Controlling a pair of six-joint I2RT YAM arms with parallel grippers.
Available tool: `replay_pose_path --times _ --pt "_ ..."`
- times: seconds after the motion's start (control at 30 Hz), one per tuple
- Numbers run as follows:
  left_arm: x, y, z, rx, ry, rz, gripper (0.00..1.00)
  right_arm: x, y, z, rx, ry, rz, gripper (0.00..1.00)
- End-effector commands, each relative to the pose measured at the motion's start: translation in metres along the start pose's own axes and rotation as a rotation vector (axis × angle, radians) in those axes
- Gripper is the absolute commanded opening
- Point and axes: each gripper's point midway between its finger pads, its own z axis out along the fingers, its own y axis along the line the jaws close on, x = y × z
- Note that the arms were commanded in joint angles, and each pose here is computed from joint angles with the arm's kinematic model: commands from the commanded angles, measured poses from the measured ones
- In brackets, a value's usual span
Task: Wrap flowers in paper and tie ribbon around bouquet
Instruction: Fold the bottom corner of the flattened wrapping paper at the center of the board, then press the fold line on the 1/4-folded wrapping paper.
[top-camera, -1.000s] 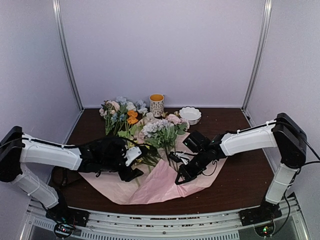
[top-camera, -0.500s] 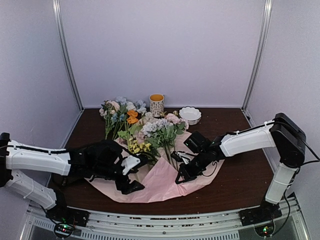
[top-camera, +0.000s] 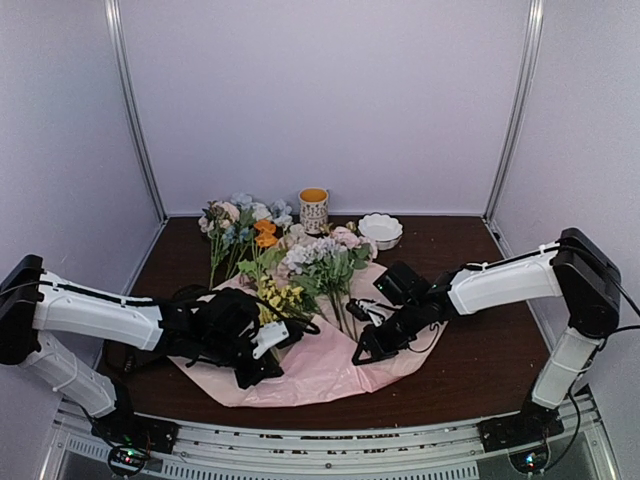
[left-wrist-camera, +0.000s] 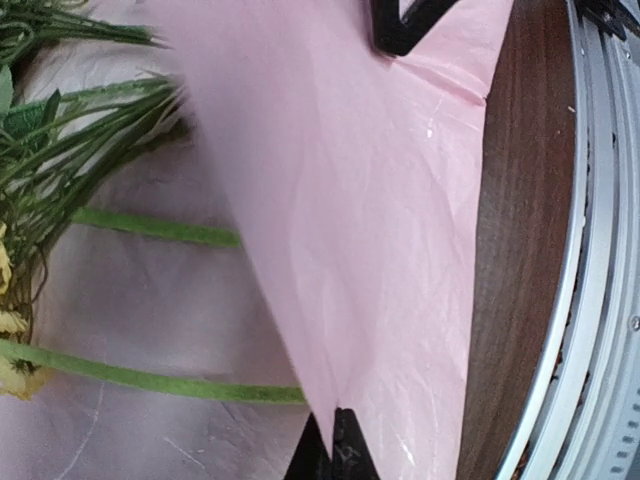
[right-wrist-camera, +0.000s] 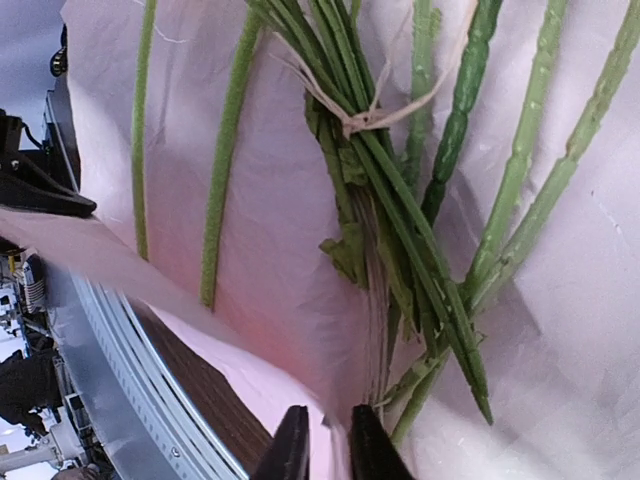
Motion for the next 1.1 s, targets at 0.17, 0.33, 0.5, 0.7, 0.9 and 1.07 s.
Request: replay_pose_path --times 0.17,0.33,0.5,0.7,0.9,1.07 --pt "-0.011 0.002 0.002 0.003 -0.06 -0.032 0.0 -0.04 0.003 -0.06 0.0 -0.196 -0.024 0.33" --pt "-0.008 0.019 0.006 -0.064 -0.042 -0.079 0.0 -0.038 -0.008 -0.056 0.041 -0.176 -0.014 0.4" --pt "0.01 0.027 0.018 -0.073 0.044 -0.129 0.0 -0.036 0.033 -0.06 -0.024 -0.245 -0.154 0.35" --pt "0.015 0.028 0.025 -0.066 0.08 -0.163 0.0 -0.012 0.077 -0.007 -0.142 -0.134 -0.216 0.24" --pt "0.024 0.032 0.022 -0.087 0.117 -0.184 0.0 0.016 0.046 0.025 -0.022 -0.036 -0.171 0.17" --pt "0.026 0.034 0.022 -0.096 0.139 -0.161 0.0 0.046 0.001 0.024 0.106 0.015 -0.096 0.14"
